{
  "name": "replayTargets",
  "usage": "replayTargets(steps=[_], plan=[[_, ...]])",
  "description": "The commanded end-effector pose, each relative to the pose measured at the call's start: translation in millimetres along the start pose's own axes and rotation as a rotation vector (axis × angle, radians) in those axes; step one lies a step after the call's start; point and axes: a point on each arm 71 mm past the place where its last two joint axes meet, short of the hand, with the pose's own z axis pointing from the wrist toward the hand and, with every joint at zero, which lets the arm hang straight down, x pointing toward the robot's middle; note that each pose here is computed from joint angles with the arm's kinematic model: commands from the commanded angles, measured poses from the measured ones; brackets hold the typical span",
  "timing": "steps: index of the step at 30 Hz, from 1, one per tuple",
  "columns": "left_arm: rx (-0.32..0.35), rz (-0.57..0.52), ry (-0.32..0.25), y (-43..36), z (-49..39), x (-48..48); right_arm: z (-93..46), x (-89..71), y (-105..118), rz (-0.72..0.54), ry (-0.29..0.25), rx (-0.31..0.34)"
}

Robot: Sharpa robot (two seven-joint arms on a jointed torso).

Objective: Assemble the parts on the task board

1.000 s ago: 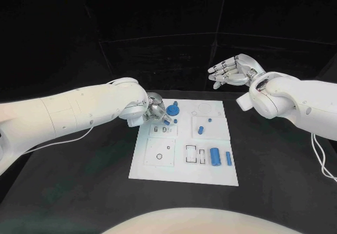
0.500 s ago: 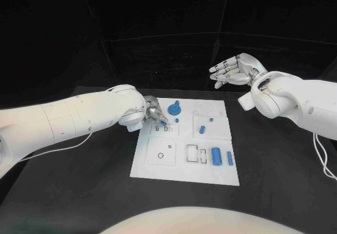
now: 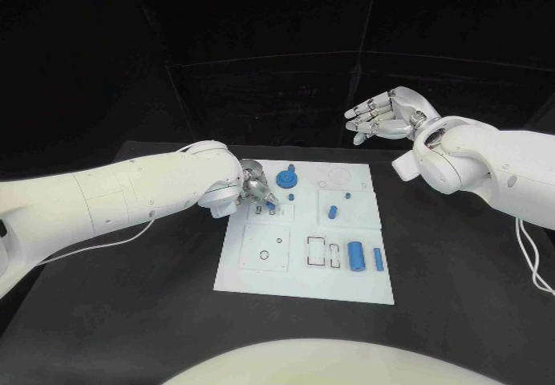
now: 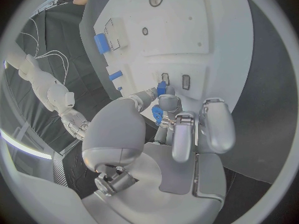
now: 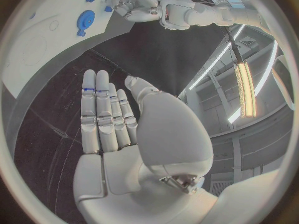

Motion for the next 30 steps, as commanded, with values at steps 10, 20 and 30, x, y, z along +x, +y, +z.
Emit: replayTargets(steps=[10,20,30], plan=[[-0.015,0.047,0.06,-1.0,0.1,5.7,0.7,0.7,2.6,-0.001,0.007,-0.012],[-0.027,0.065,0.088,0.5,0.5,7.8,0.7,0.8,2.7,-0.001,0.007,-0.013],[-0.036,0.069,0.094,1.7,1.5,7.7,0.8,1.0,2.9,-0.001,0.008,-0.013]])
